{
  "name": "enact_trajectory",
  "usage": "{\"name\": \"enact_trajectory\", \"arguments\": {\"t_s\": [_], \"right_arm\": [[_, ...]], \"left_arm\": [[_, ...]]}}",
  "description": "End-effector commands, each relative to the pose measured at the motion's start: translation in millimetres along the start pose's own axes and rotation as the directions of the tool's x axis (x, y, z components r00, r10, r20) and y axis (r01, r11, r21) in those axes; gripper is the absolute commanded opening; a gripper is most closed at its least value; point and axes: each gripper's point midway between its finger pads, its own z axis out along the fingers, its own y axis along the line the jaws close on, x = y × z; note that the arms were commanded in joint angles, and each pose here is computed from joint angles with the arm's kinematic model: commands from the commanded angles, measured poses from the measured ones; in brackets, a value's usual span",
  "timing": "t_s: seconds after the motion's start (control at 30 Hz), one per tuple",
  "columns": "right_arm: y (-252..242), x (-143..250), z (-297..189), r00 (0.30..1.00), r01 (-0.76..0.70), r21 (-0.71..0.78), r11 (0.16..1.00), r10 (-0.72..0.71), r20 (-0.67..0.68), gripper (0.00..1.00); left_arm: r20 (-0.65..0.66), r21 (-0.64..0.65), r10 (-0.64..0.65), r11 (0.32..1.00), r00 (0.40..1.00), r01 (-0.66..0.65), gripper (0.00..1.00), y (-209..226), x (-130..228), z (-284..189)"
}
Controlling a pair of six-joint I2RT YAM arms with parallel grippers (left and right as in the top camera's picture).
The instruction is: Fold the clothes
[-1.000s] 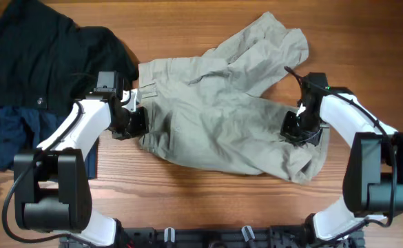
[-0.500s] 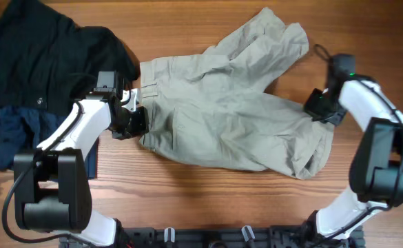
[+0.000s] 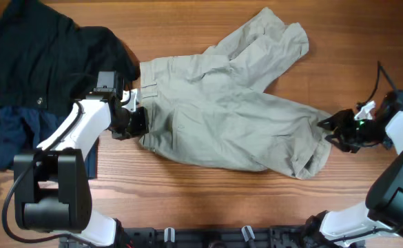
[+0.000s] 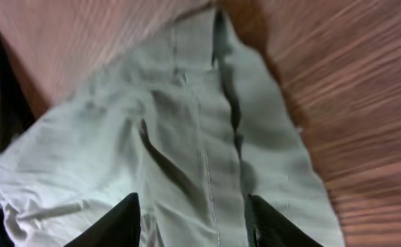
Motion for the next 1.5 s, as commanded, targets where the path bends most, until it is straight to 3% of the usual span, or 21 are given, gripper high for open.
{"name": "enact_trajectory", "arguments": {"t_s": [0.0, 0.33, 0.37, 0.43, 0.5, 0.63, 0.73, 0.97, 1.07, 1.17, 1.2, 1.47], "right_arm": [[2, 13, 8, 0.999, 0.03, -0.035, 0.999, -0.031, -0.032, 0.49], [-17, 16, 28, 1.0, -0.009, -0.009, 1.0, 0.009, 0.013, 0.47], [-17, 13, 29, 0.999, -0.02, -0.014, 1.0, 0.02, 0.028, 0.43], [-10, 7, 28, 0.999, -0.007, -0.05, 0.999, 0.01, 0.048, 0.2], [-7, 3, 28, 0.998, -0.021, -0.065, 0.998, 0.025, 0.061, 0.04], [7, -10, 23, 0.995, 0.012, -0.128, 0.992, 0.001, 0.1, 0.04], [39, -50, 1, 0.969, 0.133, -0.196, 0.972, -0.086, 0.23, 0.04], [61, -99, -26, 0.879, 0.288, -0.154, 0.945, -0.198, 0.433, 0.04], [51, -82, -16, 0.923, 0.223, -0.153, 0.963, -0.158, 0.351, 0.04], [8, -57, -4, 0.968, 0.067, 0.012, 0.998, -0.068, 0.241, 0.36], [-8, -53, -3, 0.972, 0.03, 0.085, 0.996, -0.049, 0.228, 0.4], [-24, -6, 8, 0.998, 0.004, 0.164, 0.986, -0.014, 0.059, 0.42]], "left_arm": [[0.018, -0.025, -0.001, 1.0, 1.0, 0.002, 0.04, 4, -1, -4], [-0.009, -0.031, -0.011, 0.999, 1.0, 0.011, 0.04, 5, 5, -4], [-0.01, -0.031, -0.011, 0.999, 1.0, 0.011, 0.04, 5, 6, -4], [-0.01, -0.031, -0.011, 0.999, 1.0, 0.011, 0.04, 5, 6, -4], [-0.01, -0.031, -0.011, 0.999, 1.0, 0.011, 0.04, 5, 6, -4], [-0.009, -0.031, -0.011, 0.999, 1.0, 0.011, 0.04, 5, 5, -4], [-0.009, -0.03, -0.011, 0.999, 1.0, 0.011, 0.04, 5, 5, -4], [-0.009, -0.03, -0.011, 0.999, 1.0, 0.011, 0.04, 5, 5, -4], [-0.004, -0.029, -0.01, 1.0, 1.0, 0.01, 0.04, 5, 4, -4], [0.011, -0.025, -0.005, 1.0, 1.0, 0.005, 0.04, 4, 0, -4], [0.012, -0.025, -0.004, 1.0, 1.0, 0.005, 0.04, 4, 0, -4], [0.012, -0.026, -0.004, 1.0, 1.0, 0.005, 0.04, 4, 0, -4]]}}
